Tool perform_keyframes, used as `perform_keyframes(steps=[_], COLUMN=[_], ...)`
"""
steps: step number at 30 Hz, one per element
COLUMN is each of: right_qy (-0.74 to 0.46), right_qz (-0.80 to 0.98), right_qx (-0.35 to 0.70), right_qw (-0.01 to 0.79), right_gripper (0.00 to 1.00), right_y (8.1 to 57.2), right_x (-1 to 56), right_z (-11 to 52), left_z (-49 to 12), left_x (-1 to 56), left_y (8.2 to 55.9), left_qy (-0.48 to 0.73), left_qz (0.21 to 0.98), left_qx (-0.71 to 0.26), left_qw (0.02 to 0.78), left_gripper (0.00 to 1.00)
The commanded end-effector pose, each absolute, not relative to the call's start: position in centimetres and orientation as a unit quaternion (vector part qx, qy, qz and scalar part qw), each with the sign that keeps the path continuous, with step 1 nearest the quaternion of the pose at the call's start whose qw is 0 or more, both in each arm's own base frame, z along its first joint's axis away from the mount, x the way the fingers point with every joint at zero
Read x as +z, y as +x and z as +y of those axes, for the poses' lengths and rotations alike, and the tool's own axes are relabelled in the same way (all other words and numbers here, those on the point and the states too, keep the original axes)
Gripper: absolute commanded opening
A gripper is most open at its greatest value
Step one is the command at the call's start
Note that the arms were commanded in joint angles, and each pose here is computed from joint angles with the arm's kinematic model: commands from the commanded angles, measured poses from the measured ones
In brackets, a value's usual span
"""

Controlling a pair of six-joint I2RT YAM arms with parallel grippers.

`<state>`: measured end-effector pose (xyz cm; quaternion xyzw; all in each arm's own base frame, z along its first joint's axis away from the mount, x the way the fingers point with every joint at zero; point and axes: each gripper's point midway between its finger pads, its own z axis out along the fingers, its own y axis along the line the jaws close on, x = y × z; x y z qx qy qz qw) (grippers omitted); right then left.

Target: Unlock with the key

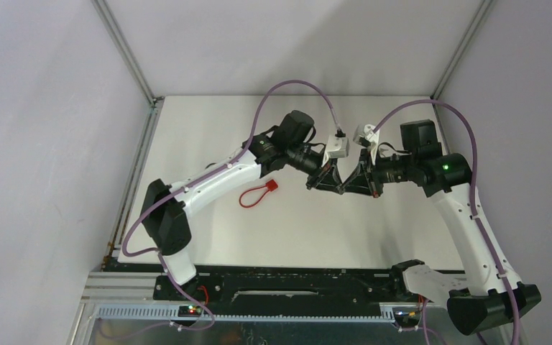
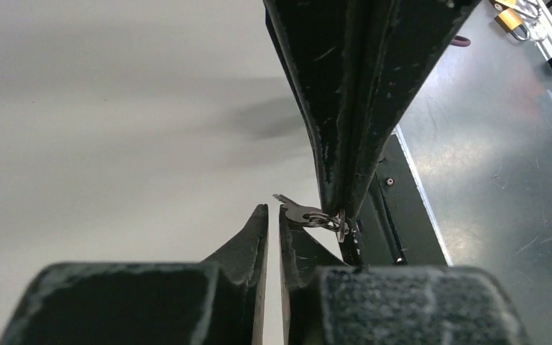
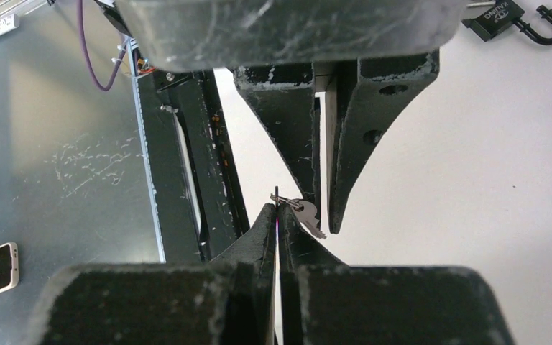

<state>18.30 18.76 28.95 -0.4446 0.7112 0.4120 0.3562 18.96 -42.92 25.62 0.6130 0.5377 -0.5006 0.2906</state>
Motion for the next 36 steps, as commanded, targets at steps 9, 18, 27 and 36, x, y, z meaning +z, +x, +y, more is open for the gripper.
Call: perform_keyframes(steps=[9, 18, 27, 36], right_qy=[-0.44, -0.42, -0.372, -0.299], right_qz=[0.728, 0.757, 0.755, 0.771], right_qx=[0.379, 0.338, 0.392, 0.423], right_qw=[0.364, 0.37, 0.371, 0.37], right_gripper=[0.0, 0.0, 0.0, 0.0], right_y=[18.5, 20.0, 20.8, 22.8], right_x=[28.8, 28.2, 29.5, 29.9], right_z=[17.6, 17.1, 17.7, 16.7], left_z=[-40.7, -39.6, -41.0, -41.1], left_x=[30.6, 31.3, 30.8, 29.3], left_y=[19.0, 18.9, 17.7, 18.2], left_qy=[0.639, 0.626, 0.605, 0.534], left_qz=[0.494, 0.496, 0.508, 0.611], left_qx=[-0.475, -0.487, -0.523, -0.52], left_qw=[0.35, 0.352, 0.32, 0.268], left_gripper=[0.0, 0.28, 0.44, 0.31])
